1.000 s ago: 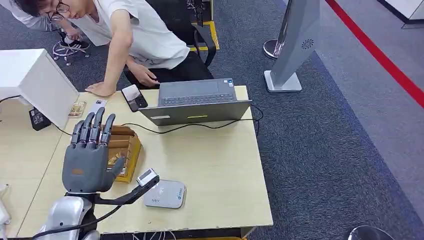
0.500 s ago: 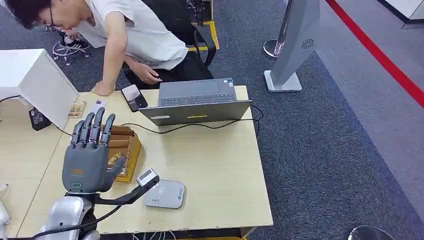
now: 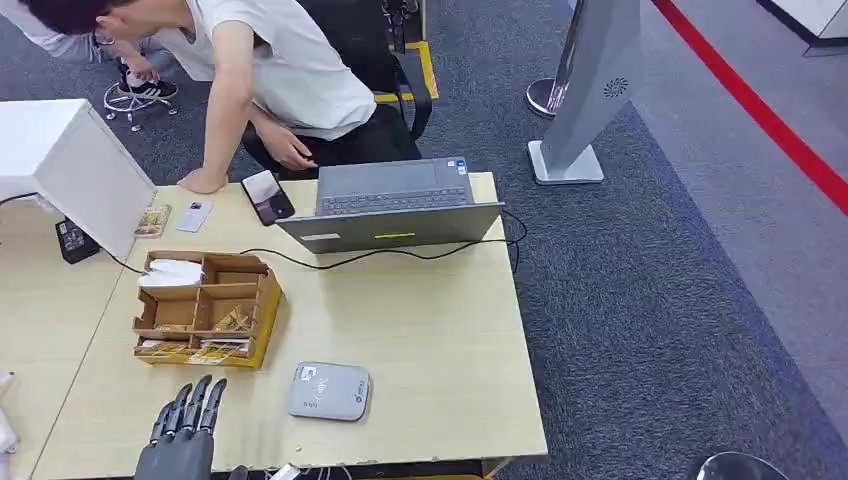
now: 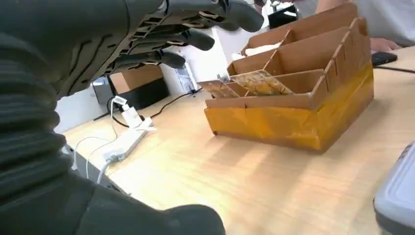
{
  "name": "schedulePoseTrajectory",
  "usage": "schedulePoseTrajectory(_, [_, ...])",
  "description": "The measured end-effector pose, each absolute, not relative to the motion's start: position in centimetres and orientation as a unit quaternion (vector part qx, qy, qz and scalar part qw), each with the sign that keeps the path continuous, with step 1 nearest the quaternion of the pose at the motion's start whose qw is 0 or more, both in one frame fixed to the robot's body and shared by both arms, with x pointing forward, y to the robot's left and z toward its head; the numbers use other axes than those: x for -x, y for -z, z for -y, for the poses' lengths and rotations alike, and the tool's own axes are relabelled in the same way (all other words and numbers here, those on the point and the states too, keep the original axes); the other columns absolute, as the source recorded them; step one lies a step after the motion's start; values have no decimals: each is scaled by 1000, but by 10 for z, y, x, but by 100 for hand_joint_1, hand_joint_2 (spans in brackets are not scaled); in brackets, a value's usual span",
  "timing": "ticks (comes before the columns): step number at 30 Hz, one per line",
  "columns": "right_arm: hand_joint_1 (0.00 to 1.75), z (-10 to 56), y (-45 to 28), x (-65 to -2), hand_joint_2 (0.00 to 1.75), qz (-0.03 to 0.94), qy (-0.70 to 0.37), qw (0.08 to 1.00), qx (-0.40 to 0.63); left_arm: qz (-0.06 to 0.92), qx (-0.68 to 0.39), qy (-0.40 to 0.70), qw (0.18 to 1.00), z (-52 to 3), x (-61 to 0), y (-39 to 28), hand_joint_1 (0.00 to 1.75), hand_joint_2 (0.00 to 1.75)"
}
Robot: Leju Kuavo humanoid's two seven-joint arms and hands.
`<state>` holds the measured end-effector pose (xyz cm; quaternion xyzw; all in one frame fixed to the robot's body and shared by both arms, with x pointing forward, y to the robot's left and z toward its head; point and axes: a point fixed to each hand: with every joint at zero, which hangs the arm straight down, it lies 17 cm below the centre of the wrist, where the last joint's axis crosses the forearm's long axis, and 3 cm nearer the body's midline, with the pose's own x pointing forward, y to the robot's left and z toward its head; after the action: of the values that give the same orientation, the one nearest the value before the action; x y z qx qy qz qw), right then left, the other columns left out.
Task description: Pass the card to the sensor for recognition and then transmit it.
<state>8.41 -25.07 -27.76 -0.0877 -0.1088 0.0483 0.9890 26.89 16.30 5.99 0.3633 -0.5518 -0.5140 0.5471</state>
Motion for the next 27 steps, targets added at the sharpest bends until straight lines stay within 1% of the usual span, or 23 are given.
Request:
schedulePoseTrajectory(19, [0,250,277,-86,0,111,-45,989,88,545,-361,512,557,-165,-264,-55,0,175])
schedulePoseTrajectory(27, [0,250,277,-86,0,111,-51,989,88,543,-372,503,561,-175,-269,-57,0,175])
